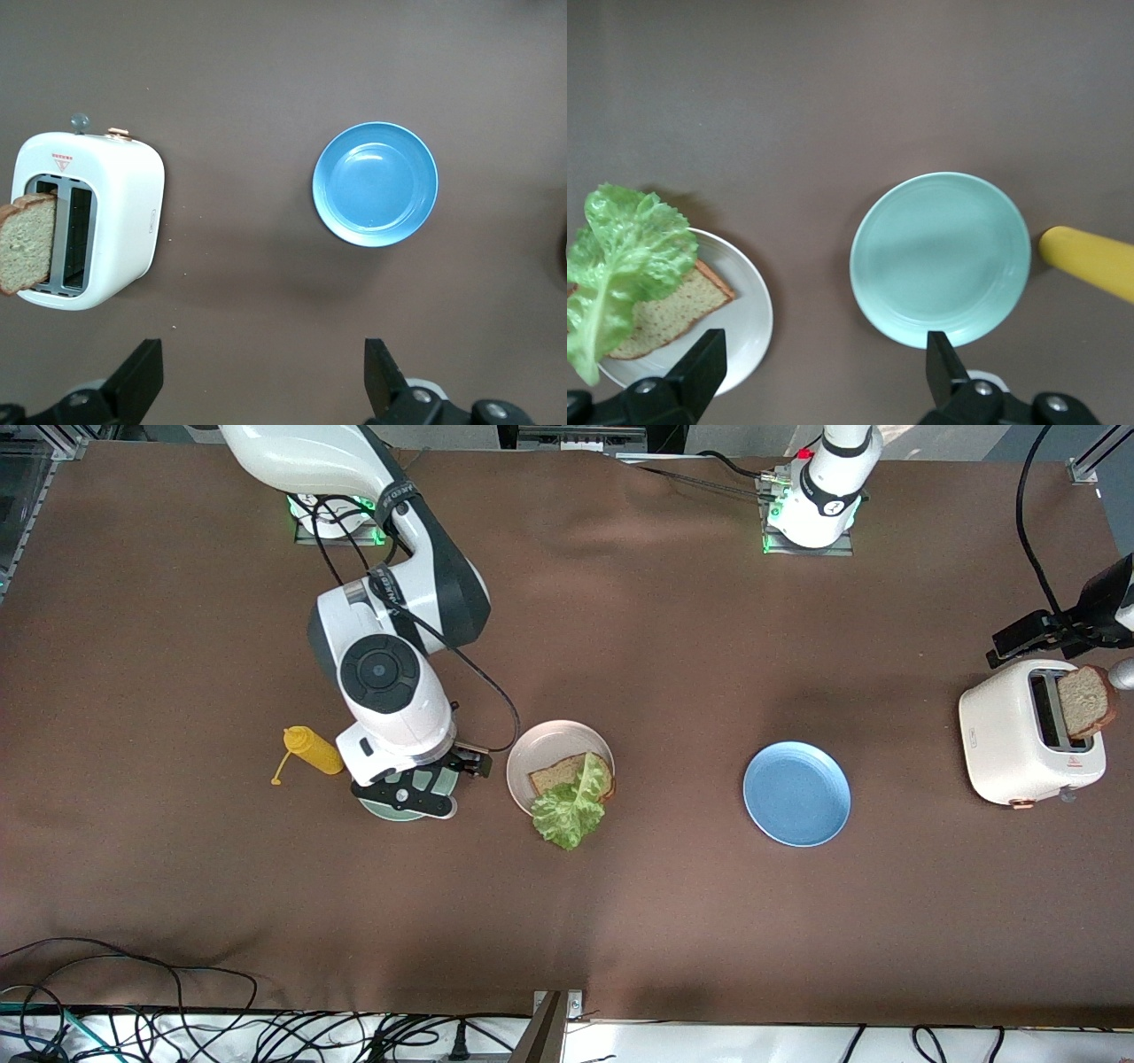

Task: Make sandwich on beige plate with both arms
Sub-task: 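Move the right gripper back toward the yellow mustard bottle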

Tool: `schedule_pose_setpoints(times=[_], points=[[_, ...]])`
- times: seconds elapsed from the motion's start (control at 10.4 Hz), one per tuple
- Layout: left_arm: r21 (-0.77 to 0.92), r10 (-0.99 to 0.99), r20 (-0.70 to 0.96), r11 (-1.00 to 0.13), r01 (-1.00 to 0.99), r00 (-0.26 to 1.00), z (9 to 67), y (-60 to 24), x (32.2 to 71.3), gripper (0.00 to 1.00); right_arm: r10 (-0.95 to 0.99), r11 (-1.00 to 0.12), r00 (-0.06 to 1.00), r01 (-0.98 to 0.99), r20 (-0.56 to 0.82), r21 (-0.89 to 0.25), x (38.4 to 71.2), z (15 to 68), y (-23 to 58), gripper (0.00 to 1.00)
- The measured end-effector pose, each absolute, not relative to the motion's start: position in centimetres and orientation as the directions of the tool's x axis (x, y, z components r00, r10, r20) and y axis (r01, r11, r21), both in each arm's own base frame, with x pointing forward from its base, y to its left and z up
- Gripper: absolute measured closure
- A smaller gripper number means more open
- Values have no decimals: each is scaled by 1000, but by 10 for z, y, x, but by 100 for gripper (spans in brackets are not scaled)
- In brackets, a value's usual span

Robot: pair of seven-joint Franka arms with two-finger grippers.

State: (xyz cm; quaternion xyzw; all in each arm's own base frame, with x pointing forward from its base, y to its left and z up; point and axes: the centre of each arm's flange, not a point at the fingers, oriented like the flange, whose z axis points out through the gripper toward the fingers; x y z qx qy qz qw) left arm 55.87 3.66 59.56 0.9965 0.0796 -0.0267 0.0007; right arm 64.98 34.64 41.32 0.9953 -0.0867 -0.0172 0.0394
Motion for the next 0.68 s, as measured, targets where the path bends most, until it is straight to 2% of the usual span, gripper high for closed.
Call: schedule_pose_setpoints(times=[0.19, 0.39, 0.68], points=[[-3, 160, -53, -987, 160, 986, 596, 37, 559, 0, -59, -993, 992, -47, -110, 109, 645, 424, 326, 0], [-3, 160, -54, -987, 160, 986, 595, 37, 559, 0, 17, -996, 989, 30, -146, 86, 646, 436, 310, 0], [-3, 158, -54, -987, 158, 986, 595, 36, 559, 0, 157, -982, 972, 172, -174, 74, 635, 491, 276, 0]])
